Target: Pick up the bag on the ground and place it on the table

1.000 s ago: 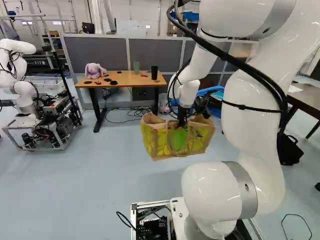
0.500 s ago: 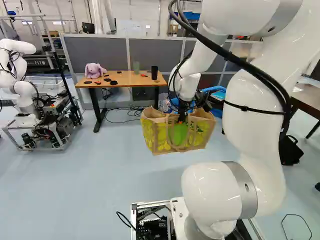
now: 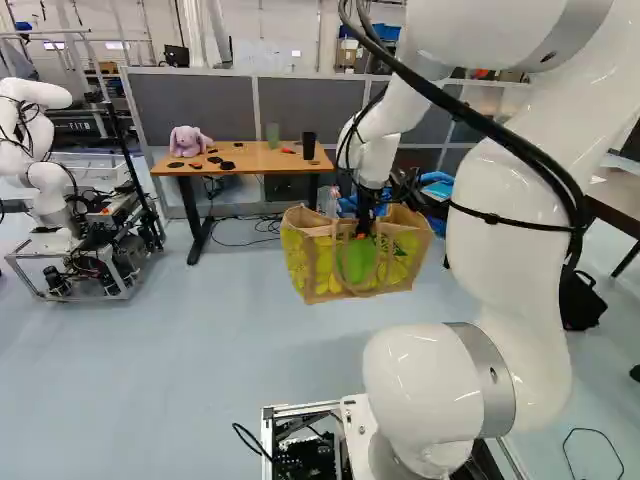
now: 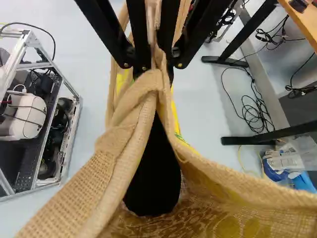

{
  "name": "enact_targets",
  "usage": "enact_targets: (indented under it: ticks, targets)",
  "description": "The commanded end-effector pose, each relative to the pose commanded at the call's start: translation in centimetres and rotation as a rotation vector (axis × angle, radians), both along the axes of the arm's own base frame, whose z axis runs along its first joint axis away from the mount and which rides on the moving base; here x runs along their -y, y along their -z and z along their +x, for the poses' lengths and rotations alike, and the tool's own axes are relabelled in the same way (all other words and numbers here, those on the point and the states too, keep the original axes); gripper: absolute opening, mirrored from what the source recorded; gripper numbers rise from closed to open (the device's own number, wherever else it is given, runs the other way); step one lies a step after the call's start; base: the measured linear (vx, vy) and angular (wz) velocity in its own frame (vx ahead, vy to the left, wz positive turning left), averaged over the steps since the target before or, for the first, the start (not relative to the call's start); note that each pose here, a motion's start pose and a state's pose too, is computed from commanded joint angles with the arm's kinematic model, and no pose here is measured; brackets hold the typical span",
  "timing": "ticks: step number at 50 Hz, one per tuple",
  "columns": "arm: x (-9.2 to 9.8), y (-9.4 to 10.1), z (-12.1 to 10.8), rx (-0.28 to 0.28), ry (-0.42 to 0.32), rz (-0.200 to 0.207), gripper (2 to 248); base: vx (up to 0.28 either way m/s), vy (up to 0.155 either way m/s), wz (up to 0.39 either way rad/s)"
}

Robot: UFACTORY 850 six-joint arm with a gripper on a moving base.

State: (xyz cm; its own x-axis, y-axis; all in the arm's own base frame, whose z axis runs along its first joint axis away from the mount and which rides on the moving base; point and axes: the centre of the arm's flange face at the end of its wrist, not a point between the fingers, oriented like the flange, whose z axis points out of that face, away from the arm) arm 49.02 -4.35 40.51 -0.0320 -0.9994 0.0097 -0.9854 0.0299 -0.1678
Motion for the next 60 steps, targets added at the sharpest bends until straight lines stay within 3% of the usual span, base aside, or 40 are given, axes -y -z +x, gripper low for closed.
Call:
enact_targets:
  ticks: [60]
  targets:
    - [-0.6,-8.8,3.3,-0.113,-0.017,0.009,23,0.000,0.000,0.000]
